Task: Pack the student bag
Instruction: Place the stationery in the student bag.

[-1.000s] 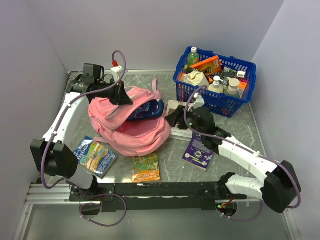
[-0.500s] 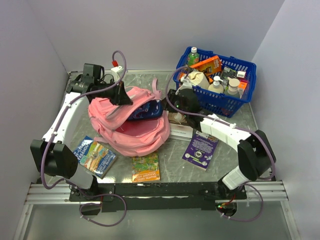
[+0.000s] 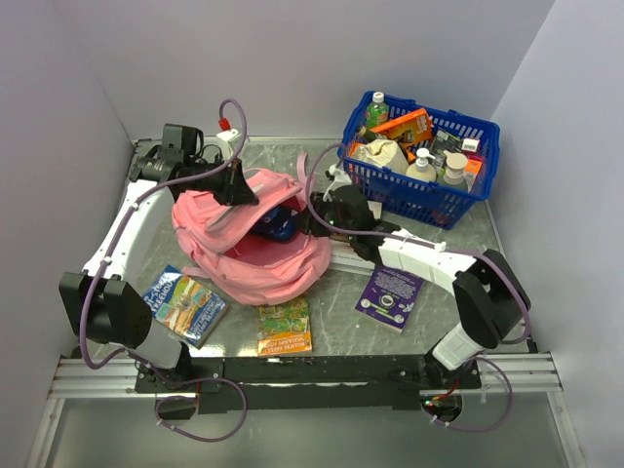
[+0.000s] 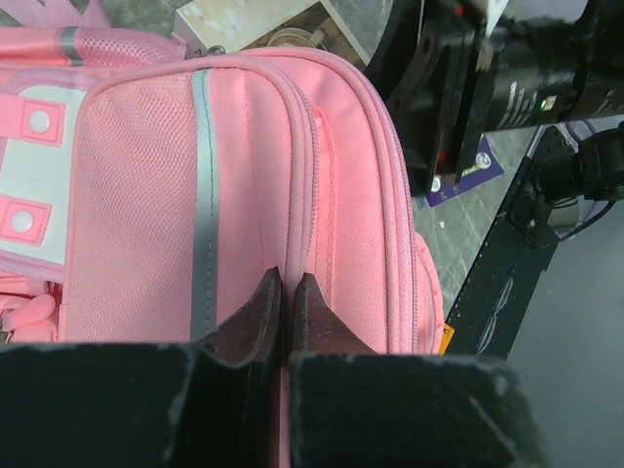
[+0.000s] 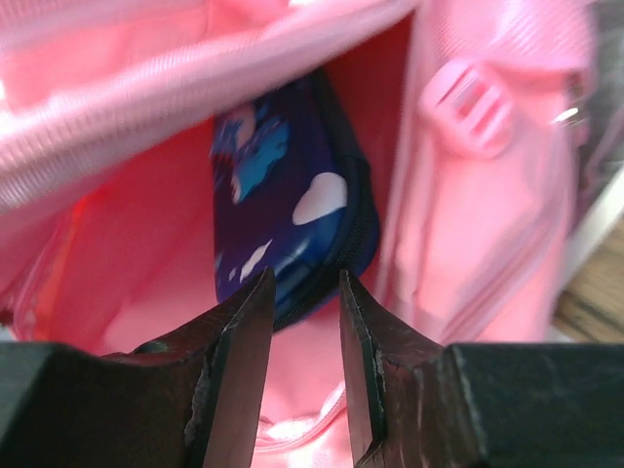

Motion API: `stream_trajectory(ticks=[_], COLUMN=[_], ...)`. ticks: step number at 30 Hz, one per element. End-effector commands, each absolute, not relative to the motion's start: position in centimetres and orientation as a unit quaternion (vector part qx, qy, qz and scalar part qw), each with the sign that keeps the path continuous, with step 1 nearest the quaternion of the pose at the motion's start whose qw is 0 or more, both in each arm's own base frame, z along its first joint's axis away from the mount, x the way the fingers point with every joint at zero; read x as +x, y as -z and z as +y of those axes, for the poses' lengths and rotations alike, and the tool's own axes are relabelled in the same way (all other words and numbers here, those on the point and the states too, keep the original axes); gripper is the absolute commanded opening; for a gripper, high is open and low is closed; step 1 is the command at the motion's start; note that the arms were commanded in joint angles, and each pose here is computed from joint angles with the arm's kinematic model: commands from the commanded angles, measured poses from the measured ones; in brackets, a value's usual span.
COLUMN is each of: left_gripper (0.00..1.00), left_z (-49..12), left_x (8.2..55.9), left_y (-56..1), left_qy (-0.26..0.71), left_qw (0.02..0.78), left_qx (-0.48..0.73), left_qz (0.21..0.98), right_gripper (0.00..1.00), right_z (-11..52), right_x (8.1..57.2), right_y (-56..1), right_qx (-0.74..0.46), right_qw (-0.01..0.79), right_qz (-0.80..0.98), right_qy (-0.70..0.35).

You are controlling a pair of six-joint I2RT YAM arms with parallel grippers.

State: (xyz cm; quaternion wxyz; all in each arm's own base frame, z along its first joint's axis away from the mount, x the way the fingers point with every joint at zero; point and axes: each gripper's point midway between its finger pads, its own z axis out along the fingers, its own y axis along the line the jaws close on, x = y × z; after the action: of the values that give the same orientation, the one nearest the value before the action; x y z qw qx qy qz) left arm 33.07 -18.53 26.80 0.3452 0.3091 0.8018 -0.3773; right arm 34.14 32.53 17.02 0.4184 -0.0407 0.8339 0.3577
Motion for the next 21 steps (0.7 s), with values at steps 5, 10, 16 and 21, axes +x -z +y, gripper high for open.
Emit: stream_trajectory(ticks=[5,10,16,21], left_gripper=[0.01,0.01,0.01,0.06], left_z=[-19.8,-19.8,-20.2,-22.4], left_x=[33.0,33.1,33.8,33.8], left_y=[-32.0,-31.3,-28.7,-25.9], left_qy=[0.398,0.395,0.396,0.395], left_qw=[0.416,0.412,0.396,0.364], left_qx=[0.354,0.353,0.345,0.356], left_qz=[0.737,0.742,0.754,0.764], right_gripper=[0.40,0.64,0.72,0.72], right_z=[37.4,35.5,32.4,32.5], right_x=[34.6,34.1,27.8,24.1], right_y=[-17.5,-20.4,-22.6,-24.0], right_qx=[-0.078,-0.073,-0.140,-0.194], right_qw=[0.405,0.467,0.515,0.540], right_qz=[0.821,0.797,0.760,0.745], right_qy=[-0.396,-0.375,-0.370,-0.340])
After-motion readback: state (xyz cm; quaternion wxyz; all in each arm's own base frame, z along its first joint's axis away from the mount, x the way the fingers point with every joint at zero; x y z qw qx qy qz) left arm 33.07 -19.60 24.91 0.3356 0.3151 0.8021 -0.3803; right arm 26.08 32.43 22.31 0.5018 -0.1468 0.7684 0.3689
